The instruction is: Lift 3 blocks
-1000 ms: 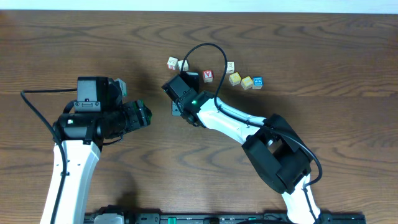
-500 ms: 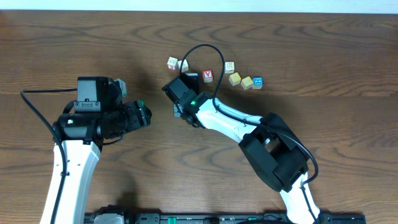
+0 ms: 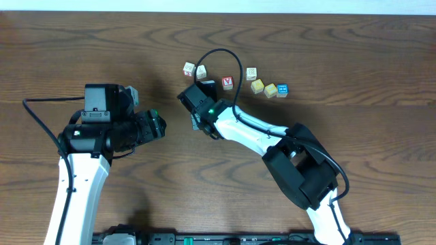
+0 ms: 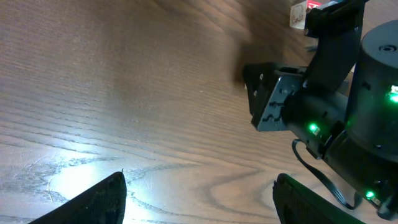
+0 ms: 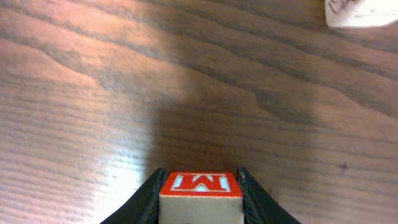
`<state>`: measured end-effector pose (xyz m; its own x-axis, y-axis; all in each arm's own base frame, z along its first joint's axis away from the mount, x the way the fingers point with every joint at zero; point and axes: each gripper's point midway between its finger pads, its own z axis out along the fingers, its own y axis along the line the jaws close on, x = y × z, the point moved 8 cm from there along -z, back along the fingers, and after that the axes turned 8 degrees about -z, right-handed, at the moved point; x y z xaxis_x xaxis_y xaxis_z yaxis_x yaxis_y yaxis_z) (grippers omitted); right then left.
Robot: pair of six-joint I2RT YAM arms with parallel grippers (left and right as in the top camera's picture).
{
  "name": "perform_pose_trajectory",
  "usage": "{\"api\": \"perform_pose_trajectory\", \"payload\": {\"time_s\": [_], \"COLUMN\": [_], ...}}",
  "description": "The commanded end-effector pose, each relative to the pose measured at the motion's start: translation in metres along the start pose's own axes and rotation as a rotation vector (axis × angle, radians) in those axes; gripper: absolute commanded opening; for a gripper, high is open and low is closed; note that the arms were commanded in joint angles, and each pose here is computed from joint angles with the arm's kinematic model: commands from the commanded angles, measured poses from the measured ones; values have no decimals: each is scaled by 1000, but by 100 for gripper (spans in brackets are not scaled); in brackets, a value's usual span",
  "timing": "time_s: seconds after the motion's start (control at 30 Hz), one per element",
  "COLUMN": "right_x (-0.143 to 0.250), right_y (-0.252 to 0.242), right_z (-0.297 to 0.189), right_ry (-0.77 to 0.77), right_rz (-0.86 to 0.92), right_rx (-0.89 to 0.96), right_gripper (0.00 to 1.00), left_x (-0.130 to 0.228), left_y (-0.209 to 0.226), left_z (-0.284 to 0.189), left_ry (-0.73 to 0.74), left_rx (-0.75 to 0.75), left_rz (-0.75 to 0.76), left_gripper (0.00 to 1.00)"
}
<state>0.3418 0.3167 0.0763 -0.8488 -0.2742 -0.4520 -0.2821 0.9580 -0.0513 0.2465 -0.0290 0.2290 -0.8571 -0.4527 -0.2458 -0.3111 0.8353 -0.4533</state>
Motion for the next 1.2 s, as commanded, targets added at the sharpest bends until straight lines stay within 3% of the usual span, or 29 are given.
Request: {"api": "perform_pose_trajectory", "payload": {"time_s": [0.0, 0.2, 0.37, 0.67, 1.17], "right_x": [-12, -19, -18, 19, 53], "right_y": [-1, -10, -30, -68, -61], "right_z": [-4, -24, -45, -56, -24], "right_ry": [-5, 94, 241, 566, 610], "right_rz": [-33, -47, -24, 7, 80], "right_rx": [22, 44, 71, 99, 39], "right_gripper": [28, 21, 24, 26, 25], "left_x": [-2, -2, -2, -2, -2], "left_y": [-4, -4, -4, -4, -4], "left_z": [-3, -3, -3, -3, -3], "left_ry": [-5, -5, -5, -5, -5], "left_rx": [15, 15, 15, 15, 15], "left_rz": [4, 4, 4, 4, 4], "left_gripper": [76, 76, 76, 76, 76]}}
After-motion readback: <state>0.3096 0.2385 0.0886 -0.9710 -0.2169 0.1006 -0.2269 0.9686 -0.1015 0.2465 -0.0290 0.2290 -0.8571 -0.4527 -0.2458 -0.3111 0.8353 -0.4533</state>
